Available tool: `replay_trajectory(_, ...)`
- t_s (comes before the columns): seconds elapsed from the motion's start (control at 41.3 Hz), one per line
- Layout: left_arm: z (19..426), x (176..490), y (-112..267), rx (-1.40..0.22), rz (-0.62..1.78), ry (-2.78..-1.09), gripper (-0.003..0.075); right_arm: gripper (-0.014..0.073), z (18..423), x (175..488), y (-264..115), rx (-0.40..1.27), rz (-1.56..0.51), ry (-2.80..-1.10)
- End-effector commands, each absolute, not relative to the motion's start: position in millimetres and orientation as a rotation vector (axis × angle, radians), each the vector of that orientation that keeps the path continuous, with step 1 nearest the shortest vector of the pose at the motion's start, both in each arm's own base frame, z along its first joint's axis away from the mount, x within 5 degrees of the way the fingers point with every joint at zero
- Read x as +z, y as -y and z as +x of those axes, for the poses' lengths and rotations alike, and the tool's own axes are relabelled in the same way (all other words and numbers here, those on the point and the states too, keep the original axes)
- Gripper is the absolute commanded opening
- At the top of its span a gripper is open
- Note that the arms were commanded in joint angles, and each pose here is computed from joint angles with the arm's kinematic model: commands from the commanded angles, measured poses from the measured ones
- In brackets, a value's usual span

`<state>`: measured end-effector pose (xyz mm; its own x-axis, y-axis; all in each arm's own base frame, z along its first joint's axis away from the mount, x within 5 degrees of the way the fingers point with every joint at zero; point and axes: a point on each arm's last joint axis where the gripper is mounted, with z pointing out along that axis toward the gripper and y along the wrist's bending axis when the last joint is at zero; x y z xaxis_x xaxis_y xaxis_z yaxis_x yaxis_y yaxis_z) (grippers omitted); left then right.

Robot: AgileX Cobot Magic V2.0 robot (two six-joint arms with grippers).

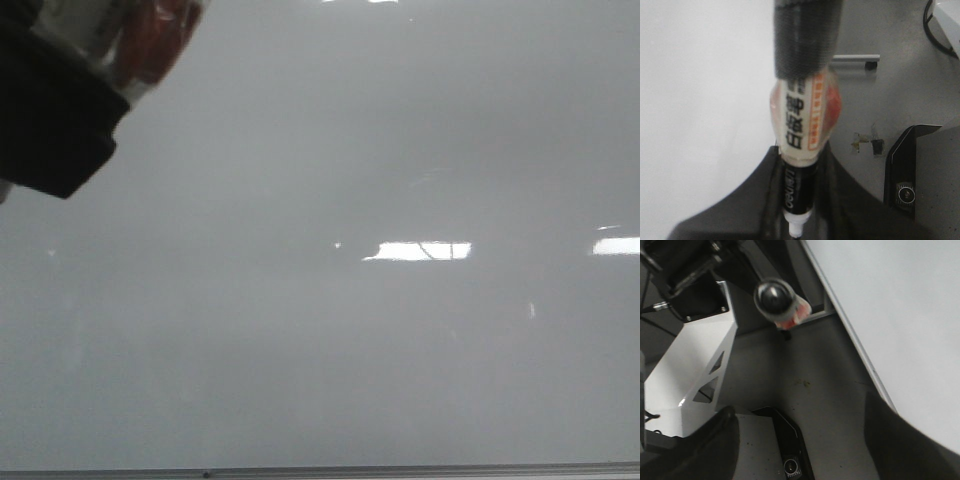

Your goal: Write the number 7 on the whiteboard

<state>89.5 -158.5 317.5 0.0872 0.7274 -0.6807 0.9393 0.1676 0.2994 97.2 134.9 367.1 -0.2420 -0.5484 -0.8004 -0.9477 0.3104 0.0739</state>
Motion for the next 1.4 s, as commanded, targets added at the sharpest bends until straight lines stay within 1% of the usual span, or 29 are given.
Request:
replay_trajectory(0.0,87.5,335.4,163.0,-0.394,1.541,-1.59,-0.002,0.0541,102.3,385.0,-153.3,0.818,-1.331,-1.804)
replay_trajectory(0.145,87.5,335.5,163.0,-0.394,1.539,-1.589,-0.002,0.0541,109.6,392.0,-177.2,0.844,-1.375,-1.765)
replay_trajectory(0.315,88.2,336.9,163.8,-0.397,1.525,-1.576,-0.002,0.0541,120.8,392.3,-198.8,0.862,-1.412,-1.776)
replay_trajectory(0.557,88.3,337.2,164.0,-0.398,1.522,-1.574,-0.002,0.0534,130.4,387.1,-210.1,0.87,-1.423,-1.808)
replay_trajectory(0.581,88.3,337.2,164.0,-0.398,1.522,-1.574,-0.002,0.0516,130.5,386.9,-210.4,0.871,-1.423,-1.809)
replay_trajectory(0.678,88.3,337.3,164.0,-0.398,1.521,-1.573,-0.002,0.0382,130.1,387.2,-210.6,0.881,-1.419,-1.81)
replay_trajectory(0.751,88.7,338.3,164.6,-0.406,1.506,-1.57,-0.002,0.0237,129.3,386.9,-210.5,0.888,-1.425,-1.814)
replay_trajectory(0.823,89.5,340.3,165.6,-0.411,1.486,-1.552,-0.0009,0.0146,128.8,386.6,-210.4,0.89,-1.432,-1.817)
replay_trajectory(0.872,90.0,341.6,166.2,-0.413,1.473,-1.541,0.0023,0.0111,128.3,386.2,-210.2,0.892,-1.439,-1.82)
replay_trajectory(0.92,90.8,343.6,167.1,-0.427,1.443,-1.537,0.0101,0.0066,127.4,385.6,-209.8,0.895,-1.45,-1.825)
replay_trajectory(0.944,91.1,344.5,167.5,-0.437,1.425,-1.538,0.0153,0.0036,126.9,385.3,-209.6,0.897,-1.457,-1.828)
replay_trajectory(0.969,91.4,345.4,167.9,-0.445,1.409,-1.539,0.023,0.0008,126.6,385.0,-209.3,0.899,-1.462,-1.831)
replay_trajectory(0.993,91.5,345.6,168.0,-0.447,1.405,-1.54,0.0331,-0.0017,126.2,384.8,-209.2,0.9,-1.467,-1.833)
replay_trajectory(1.041,91.4,345.2,167.8,-0.446,1.409,-1.543,0.0472,-0.0057,126.1,384.7,-209.1,0.9,-1.469,-1.834)
replay_trajectory(1.065,90.2,345.9,166.1,-0.446,1.411,-1.544,0.0532,-0.0066,126.5,384.6,-208.9,0.897,-1.468,-1.834)
replay_trajectory(1.114,87.9,347.7,162.2,-0.448,1.412,-1.543,0.0588,-0.0067,127.5,384.8,-208.1,0.89,-1.462,-1.834)
replay_trajectory(1.138,86.3,348.9,159.6,-0.448,1.413,-1.541,0.0594,-0.0067,127.7,385.0,-207.9,0.884,-1.462,-1.832)
replay_trajectory(1.283,68.7,360.9,130.1,-0.465,1.383,-1.497,0.0553,-0.0067,134.3,385.5,-204.7,0.83,-1.433,-1.827)
replay_trajectory(1.332,61.3,361.5,117.5,-0.478,1.365,-1.488,0.0521,-0.0067,139.5,386.0,-202.0,0.816,-1.4,-1.835)
replay_trajectory(1.38,51.5,359.2,101.0,-0.504,1.335,-1.5,0.0461,-0.0067,145.6,386.7,-198.6,0.8,-1.363,-1.843)
